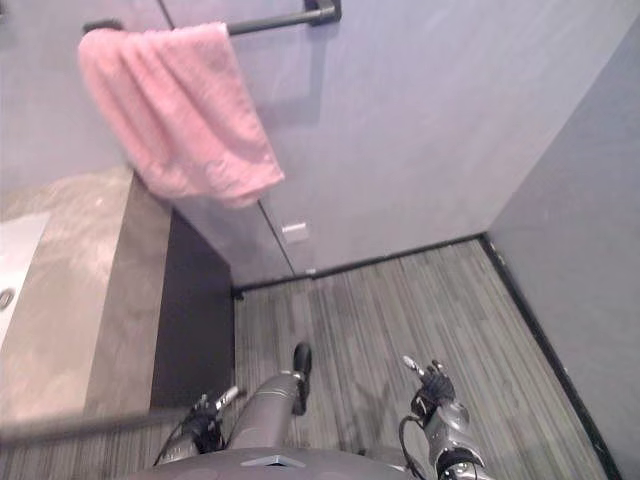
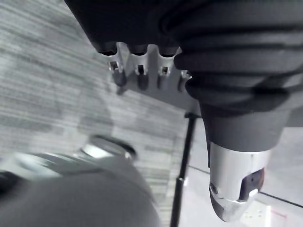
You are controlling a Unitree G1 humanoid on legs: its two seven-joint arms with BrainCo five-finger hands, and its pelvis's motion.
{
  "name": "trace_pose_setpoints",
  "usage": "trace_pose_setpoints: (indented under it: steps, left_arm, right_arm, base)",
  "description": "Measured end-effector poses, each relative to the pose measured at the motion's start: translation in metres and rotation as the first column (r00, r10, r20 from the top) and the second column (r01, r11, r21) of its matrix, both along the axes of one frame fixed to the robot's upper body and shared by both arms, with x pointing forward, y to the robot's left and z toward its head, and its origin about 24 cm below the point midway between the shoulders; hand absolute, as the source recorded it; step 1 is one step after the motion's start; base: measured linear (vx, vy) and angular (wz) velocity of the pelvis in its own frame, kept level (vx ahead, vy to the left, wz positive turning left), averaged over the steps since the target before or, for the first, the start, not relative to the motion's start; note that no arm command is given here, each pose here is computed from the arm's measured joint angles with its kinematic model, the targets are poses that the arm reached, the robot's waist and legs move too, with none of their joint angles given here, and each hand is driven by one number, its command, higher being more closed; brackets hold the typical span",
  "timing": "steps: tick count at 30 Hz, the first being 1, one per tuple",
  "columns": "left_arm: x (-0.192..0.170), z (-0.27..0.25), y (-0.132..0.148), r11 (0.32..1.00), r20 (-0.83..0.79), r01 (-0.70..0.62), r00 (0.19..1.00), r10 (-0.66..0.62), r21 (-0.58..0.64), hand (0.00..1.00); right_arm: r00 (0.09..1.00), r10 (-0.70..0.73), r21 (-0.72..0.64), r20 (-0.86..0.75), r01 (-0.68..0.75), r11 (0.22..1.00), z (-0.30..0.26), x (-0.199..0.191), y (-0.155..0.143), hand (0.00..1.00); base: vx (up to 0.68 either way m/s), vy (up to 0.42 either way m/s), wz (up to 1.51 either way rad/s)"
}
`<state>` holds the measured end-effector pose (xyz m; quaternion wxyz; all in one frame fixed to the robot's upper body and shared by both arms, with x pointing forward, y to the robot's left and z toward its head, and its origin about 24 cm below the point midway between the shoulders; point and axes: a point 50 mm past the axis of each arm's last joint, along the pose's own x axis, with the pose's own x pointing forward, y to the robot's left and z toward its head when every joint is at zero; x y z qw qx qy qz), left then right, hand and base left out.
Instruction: Organize washtable
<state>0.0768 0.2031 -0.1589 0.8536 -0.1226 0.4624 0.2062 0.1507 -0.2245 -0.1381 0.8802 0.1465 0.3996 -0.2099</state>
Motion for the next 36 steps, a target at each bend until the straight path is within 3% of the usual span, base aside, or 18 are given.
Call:
trace_pose_setpoints:
  steps: [3,6,14,22,27,36]
  left_arm:
    - [-0.029,-0.004,0.015,0.999,-0.092,-0.036,0.995,0.038,0.027,0.0]
    - [-0.022,-0.002,0.024,0.998,-0.082,-0.024,0.996,0.028,0.05,0.0]
    - [0.03,0.007,0.005,0.994,0.048,0.103,0.993,-0.105,0.043,0.0]
    - [0.017,-0.001,-0.011,0.993,-0.002,0.114,0.993,-0.114,0.003,0.0]
    - [0.015,-0.001,-0.009,0.995,-0.013,0.103,0.995,-0.102,0.009,0.0]
    - [0.024,0.003,-0.01,0.995,0.025,0.099,0.995,-0.1,0.023,0.0]
  right_arm:
    - [0.998,0.042,0.02,-0.049,-0.041,0.999,-0.008,-0.016,0.014,0.0]
    - [0.995,0.047,0.028,-0.093,-0.044,0.999,-0.015,-0.033,0.018,0.0]
    - [0.989,0.127,0.064,-0.074,-0.122,0.99,-0.015,-0.028,0.032,0.0]
    - [0.963,0.23,0.023,-0.142,-0.229,0.973,-0.019,-0.04,0.026,0.0]
    - [0.933,0.361,-0.056,0.01,-0.36,0.931,0.002,-0.01,0.037,0.0]
    - [0.791,0.573,-0.157,0.215,-0.551,0.819,0.036,0.036,0.079,0.0]
  base:
    - [0.62,0.194,-0.45]
    - [0.45,0.176,0.19]
    - [0.21,0.022,0.12]
    - [0.11,-0.15,0.13]
    - [0.09,-0.02,0.07]
    - [-0.04,0.037,0.29]
